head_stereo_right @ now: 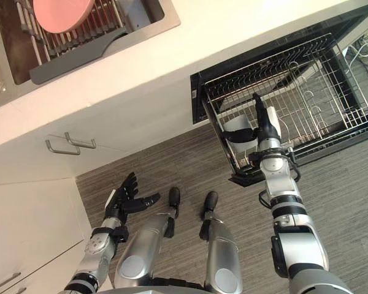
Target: Walk over to the sink, pick up the cup, carry it to the dishwasher, place the cup inside the dishwasher, then close the dishwasher door
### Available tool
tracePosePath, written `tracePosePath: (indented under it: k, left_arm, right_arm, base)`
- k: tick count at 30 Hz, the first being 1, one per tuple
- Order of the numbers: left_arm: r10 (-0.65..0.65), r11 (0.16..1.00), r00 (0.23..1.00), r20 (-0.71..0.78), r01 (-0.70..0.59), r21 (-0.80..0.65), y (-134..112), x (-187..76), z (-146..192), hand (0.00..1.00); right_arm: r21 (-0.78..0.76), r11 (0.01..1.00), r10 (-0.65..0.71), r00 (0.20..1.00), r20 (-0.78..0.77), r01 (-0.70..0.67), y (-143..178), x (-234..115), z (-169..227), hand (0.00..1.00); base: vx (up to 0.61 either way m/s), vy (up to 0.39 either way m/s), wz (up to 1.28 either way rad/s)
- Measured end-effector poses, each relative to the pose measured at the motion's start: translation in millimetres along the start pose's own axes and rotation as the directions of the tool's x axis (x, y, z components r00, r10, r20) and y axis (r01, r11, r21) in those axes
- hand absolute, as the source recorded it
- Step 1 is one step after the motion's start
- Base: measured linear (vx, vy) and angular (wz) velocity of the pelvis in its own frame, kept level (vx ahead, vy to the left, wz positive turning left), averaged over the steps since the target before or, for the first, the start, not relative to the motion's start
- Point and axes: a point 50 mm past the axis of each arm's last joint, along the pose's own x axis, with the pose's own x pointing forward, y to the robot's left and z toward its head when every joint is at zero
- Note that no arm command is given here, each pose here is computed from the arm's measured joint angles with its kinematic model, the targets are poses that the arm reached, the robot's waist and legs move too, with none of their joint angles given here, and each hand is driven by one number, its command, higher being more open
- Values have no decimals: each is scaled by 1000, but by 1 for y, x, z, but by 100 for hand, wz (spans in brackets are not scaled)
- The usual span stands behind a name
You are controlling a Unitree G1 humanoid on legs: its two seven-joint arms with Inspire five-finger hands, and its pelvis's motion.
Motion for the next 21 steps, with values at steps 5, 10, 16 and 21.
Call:
tracePosePath:
  k: [5,10,16,21]
  left_arm:
    - [4,1000,1000,-5,-4,2,1,-1,-1,100]
    - [35,999,996,-85,-31,41,12,-12,-19,100]
    - [74,995,971,-226,-57,85,18,-41,-53,100]
    - [96,992,934,-344,-59,114,20,-75,-83,100]
  right_arm:
    - [98,995,0,1000,9,-1,11,-21,-10,100]
    - [213,977,-10,1000,-13,12,27,-55,-26,100]
    - [343,935,-76,996,-56,90,36,-111,-43,100]
    - [468,876,-77,991,-108,119,49,-155,-53,100]
  base:
    - [-1,5,-2]
    - [37,14,-4]
    - [127,32,-8]
    - [92,15,-10]
